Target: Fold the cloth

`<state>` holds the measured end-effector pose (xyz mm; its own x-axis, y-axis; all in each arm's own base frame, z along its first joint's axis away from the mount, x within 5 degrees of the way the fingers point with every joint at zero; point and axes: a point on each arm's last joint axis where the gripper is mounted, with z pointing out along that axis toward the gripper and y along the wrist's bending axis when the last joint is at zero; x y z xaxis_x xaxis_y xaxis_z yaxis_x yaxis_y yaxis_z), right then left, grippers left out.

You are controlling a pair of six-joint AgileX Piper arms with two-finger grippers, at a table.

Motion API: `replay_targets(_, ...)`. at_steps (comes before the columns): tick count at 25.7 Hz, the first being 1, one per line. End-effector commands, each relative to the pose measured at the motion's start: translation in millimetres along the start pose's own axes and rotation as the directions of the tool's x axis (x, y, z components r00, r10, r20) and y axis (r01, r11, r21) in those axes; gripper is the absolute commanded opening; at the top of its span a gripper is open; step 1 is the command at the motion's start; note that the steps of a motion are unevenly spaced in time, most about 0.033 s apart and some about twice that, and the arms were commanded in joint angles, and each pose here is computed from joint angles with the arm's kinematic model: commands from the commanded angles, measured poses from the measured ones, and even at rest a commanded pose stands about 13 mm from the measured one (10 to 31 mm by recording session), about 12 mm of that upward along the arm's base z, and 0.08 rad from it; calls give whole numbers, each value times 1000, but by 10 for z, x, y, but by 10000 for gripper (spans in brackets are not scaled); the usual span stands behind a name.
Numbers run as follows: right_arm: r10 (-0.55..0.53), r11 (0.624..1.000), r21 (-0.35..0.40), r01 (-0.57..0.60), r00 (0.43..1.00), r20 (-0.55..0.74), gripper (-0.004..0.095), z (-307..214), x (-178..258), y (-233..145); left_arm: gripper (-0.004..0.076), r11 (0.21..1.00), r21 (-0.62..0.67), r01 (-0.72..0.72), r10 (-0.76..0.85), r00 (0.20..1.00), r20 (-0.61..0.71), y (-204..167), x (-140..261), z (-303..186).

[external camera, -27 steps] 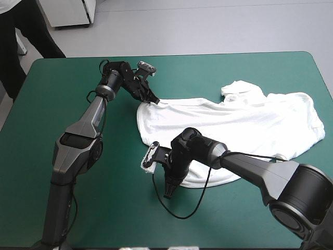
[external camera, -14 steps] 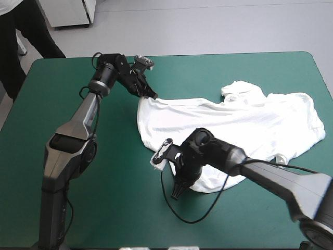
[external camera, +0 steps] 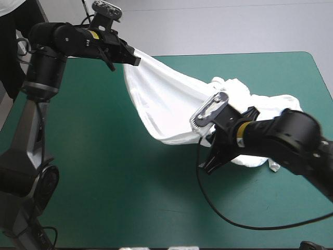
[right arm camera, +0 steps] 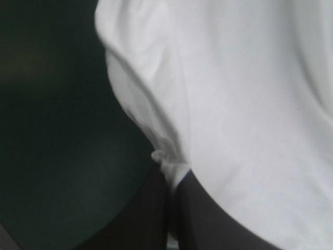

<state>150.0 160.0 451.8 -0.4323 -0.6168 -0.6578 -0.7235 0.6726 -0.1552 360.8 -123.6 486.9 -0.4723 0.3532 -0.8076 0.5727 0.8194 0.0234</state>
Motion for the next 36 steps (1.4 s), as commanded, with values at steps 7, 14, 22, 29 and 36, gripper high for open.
replay_targets(7,38,991,97,-97,874,485,-8,-1499,-176,-324,-10,999,-36,-28,41,896,442,-563,-132,-1964)
replay_targets(14,10,972,168,-164,745,667,-8,-2015,-188,-470,-10,991,-125,-45,122,675,728,-876,44,-3069)
replay_targets(22,-50,955,172,-244,437,898,-8,-2472,-300,-544,-10,980,-195,-35,190,450,873,-1105,299,-3812)
replay_targets(29,-114,955,170,-245,230,967,-8,-2701,-352,-532,-10,985,-164,-49,169,411,896,-1177,360,-3932)
replay_targets(36,-174,893,284,-350,313,934,-9,-2392,-608,-633,-10,993,-111,-26,110,471,875,-934,-29,-3346)
